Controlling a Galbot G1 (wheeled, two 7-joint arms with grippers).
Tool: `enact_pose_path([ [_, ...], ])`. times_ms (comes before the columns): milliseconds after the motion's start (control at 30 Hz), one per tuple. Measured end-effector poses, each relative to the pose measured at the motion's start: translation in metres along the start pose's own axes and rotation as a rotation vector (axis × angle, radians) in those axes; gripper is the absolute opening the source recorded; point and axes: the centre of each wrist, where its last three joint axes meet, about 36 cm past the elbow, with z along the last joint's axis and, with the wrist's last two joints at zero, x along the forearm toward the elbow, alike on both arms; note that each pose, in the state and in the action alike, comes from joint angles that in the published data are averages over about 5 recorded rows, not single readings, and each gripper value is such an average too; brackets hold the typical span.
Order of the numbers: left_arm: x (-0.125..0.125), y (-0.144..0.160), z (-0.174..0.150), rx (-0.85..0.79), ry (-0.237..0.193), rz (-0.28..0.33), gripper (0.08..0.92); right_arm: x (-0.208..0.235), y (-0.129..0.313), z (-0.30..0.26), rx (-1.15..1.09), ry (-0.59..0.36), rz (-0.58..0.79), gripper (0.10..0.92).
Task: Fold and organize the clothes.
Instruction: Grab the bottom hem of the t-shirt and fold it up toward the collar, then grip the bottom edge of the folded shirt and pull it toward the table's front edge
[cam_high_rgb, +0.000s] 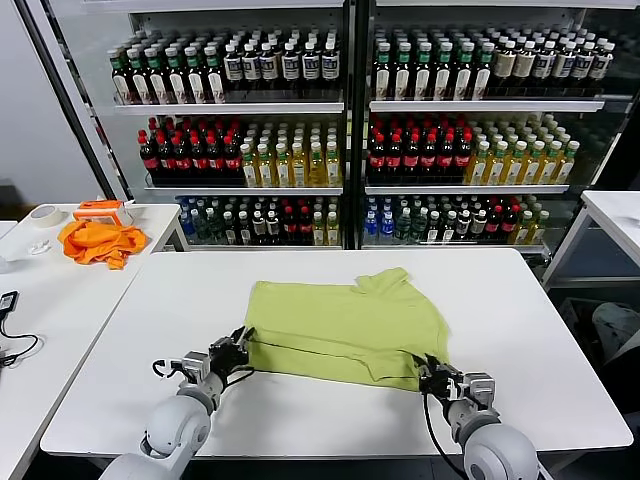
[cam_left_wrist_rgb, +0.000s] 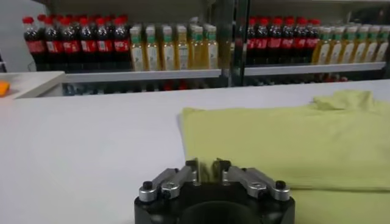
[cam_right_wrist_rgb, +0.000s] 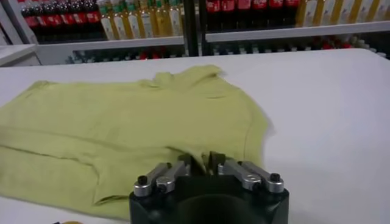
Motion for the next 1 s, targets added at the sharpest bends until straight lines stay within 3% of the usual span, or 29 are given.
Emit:
enact_pose_path([
  [267, 0.019, 0.001, -0.008, 0.002, -0.001, -0.004, 0.667, 0.015, -0.012, 0.012, 0.006, 0.002, 0.038, 0.773],
  [500, 0.035, -0.008, -0.007, 0.007, 0.042, 0.0, 0.814, 0.019, -0.012, 0.022, 0.001, 0.018, 0.049, 0.822],
  [700, 0.044, -0.013, -0.005, -0.009, 0.091, -0.009, 0.803, 0.017, -0.01, 0.029, -0.014, 0.028, 0.043, 0.724],
  [1000, 0.048, -0.017, -0.001, -0.016, 0.138, -0.005, 0.576, 0.013, -0.008, 0.036, -0.025, 0.037, 0.035, 0.473],
])
